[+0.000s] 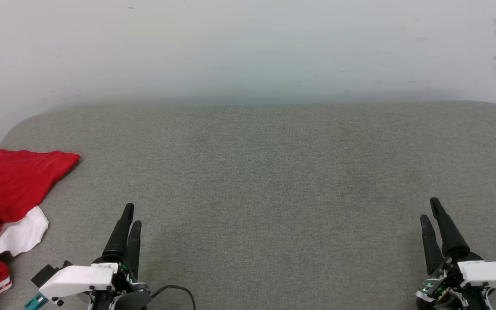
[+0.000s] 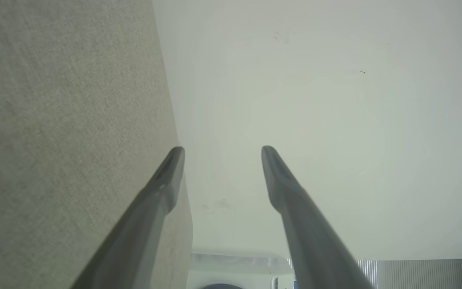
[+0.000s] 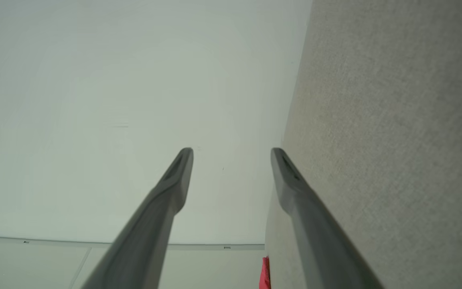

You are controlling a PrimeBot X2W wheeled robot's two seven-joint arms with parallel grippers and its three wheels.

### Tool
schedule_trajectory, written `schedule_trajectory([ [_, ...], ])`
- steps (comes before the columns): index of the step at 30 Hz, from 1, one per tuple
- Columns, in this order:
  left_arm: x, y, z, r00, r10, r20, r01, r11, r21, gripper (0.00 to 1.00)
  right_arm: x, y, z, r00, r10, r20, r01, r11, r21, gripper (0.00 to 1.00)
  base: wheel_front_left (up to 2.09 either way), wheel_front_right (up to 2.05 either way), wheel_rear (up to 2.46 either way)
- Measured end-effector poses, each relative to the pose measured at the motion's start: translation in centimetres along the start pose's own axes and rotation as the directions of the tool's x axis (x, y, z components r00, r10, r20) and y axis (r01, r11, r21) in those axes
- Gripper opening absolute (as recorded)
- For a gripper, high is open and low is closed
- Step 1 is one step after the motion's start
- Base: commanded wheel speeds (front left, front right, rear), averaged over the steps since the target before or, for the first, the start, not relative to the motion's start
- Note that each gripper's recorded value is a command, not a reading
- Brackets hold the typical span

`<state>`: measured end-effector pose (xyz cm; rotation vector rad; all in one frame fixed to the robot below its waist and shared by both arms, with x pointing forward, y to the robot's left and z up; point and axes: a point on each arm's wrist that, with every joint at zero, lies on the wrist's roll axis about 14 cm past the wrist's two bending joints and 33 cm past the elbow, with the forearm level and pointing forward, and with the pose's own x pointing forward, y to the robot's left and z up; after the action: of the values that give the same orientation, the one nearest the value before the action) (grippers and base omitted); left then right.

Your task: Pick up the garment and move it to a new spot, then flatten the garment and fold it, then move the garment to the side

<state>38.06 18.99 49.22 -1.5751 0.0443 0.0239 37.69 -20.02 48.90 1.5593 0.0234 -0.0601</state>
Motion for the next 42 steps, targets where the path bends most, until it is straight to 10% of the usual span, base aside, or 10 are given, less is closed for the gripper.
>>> schedule_trajectory([
  [13, 0.3, -2.4, -1.2, 0.997, -0.073, -0.009, 0.073, 0.997, 0.037, 1.0, -0.3, 1.2, -0.1, 0.999, 0.041, 0.026, -0.039, 0.997, -0.068, 1.0, 0.0, 0.0, 0.0],
  [24, 0.3, -3.4, -1.9, 0.994, -0.105, -0.033, 0.11, 0.949, 0.296, 1.0, -0.5, 1.9, 0.1, 0.997, 0.066, 0.035, -0.053, 0.954, -0.294, 1.0, 0.0, 0.0, 0.0],
  [31, 0.3, -3.6, -1.9, 0.993, -0.116, -0.023, 0.114, 0.887, 0.447, 1.0, -0.5, 2.7, -0.2, 0.995, 0.094, 0.024, -0.071, 0.869, -0.489, 1.0, 0.0, 0.0, 0.0],
  [42, 0.0, -3.7, -1.4, 0.991, -0.131, -0.01, 0.102, 0.716, 0.69, 1.0, -0.9, 3.8, -1.0, 0.992, 0.119, -0.032, -0.101, 0.631, -0.769, 1.0, 0.0, 0.0, 0.0],
])
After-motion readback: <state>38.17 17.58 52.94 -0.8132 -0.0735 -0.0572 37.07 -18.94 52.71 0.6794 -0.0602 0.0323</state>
